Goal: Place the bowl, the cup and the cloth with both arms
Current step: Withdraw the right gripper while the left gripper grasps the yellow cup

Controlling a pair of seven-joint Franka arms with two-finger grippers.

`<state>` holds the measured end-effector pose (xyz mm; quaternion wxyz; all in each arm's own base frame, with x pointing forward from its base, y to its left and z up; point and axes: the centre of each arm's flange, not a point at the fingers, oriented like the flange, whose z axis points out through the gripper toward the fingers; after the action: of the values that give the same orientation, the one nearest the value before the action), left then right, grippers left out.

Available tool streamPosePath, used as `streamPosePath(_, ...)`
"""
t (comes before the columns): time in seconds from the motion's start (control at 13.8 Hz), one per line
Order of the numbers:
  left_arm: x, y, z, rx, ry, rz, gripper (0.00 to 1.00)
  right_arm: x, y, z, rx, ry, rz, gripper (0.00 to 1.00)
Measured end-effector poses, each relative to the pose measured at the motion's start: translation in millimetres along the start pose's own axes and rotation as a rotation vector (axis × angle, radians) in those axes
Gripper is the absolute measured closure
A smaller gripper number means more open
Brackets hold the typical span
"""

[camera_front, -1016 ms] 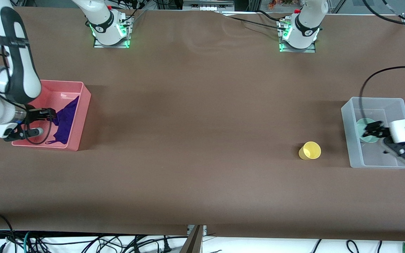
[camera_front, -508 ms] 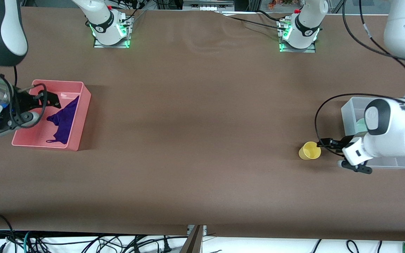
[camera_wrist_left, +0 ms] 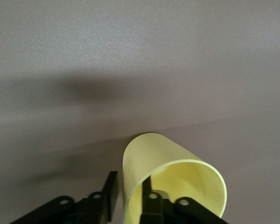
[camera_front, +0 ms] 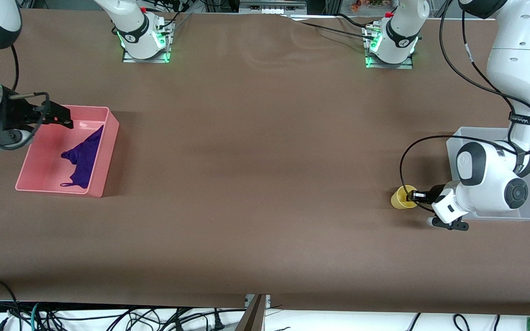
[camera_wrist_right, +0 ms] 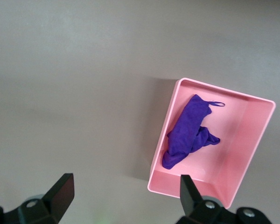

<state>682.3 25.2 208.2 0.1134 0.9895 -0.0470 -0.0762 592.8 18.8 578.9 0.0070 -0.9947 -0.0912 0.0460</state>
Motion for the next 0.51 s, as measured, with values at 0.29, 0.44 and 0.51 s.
streamPosePath(0.29,-2.7,-10.8,-39.1,0.124,-0.023,0.053,0.96,-7.8,18.4,-9.4,-0.005,0.016,0.036,0.0)
streamPosePath(0.44,-20.7,-10.9,-89.5,0.168,-0.088,0.086,0.96,-9.6,28.1,-9.3,-0.006,0.016,0.054,0.0)
streamPosePath(0.51,-34.3,-13.9,-118.5,0.193,-0.12,0.105,0.96,-10.0,28.9,-9.6,-0.006,0.016,0.057,0.0)
